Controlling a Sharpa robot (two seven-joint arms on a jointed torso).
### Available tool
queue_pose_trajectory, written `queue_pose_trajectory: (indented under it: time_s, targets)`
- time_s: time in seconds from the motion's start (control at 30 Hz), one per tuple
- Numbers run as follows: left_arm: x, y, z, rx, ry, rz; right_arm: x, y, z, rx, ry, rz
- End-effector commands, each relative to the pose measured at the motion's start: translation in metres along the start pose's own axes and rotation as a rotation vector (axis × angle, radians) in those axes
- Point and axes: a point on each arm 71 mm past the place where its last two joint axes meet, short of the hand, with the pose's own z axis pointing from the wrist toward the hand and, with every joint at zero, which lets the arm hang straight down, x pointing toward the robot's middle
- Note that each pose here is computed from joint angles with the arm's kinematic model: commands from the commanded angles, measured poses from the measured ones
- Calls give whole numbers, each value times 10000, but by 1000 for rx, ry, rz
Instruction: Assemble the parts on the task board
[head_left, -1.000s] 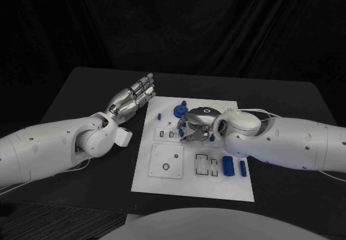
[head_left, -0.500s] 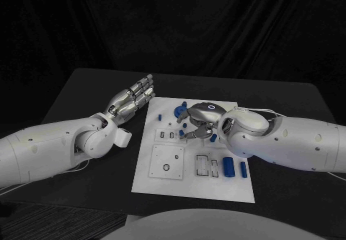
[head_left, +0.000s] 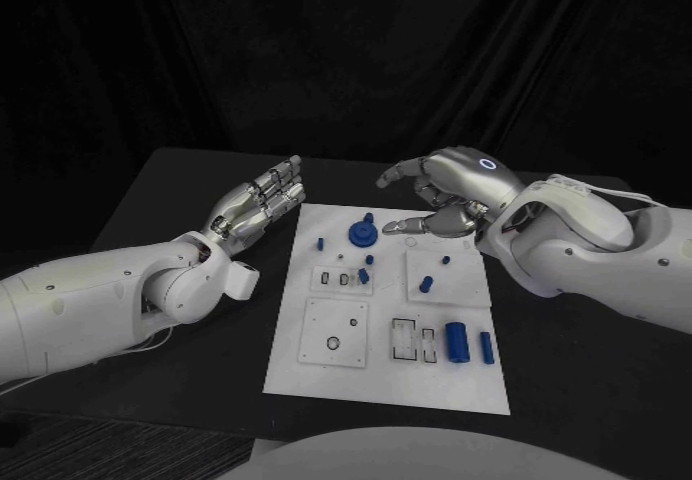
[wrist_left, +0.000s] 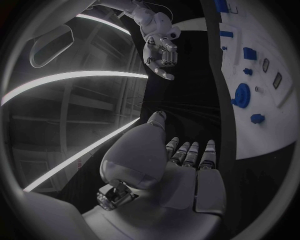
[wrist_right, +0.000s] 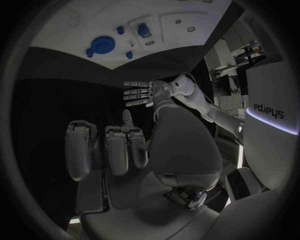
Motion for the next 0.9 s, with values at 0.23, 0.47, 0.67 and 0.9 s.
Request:
queue_pose_trajectory:
  time_s: [0.23, 0.47, 0.67, 0.9]
  targets:
    - [-112, -531, 288, 53, -34, 296, -232, -277, -261, 94, -45, 9]
    - [-86, -708, 485, -112, 34, 465, -191, -506, -406, 184, 21, -4]
    - [-24, -664, 568, -310, 93, 649, -110, -623, -490, 233, 64, -5]
    - [97, -566, 616, -487, 168, 856, -37, -687, -549, 258, 74, 0]
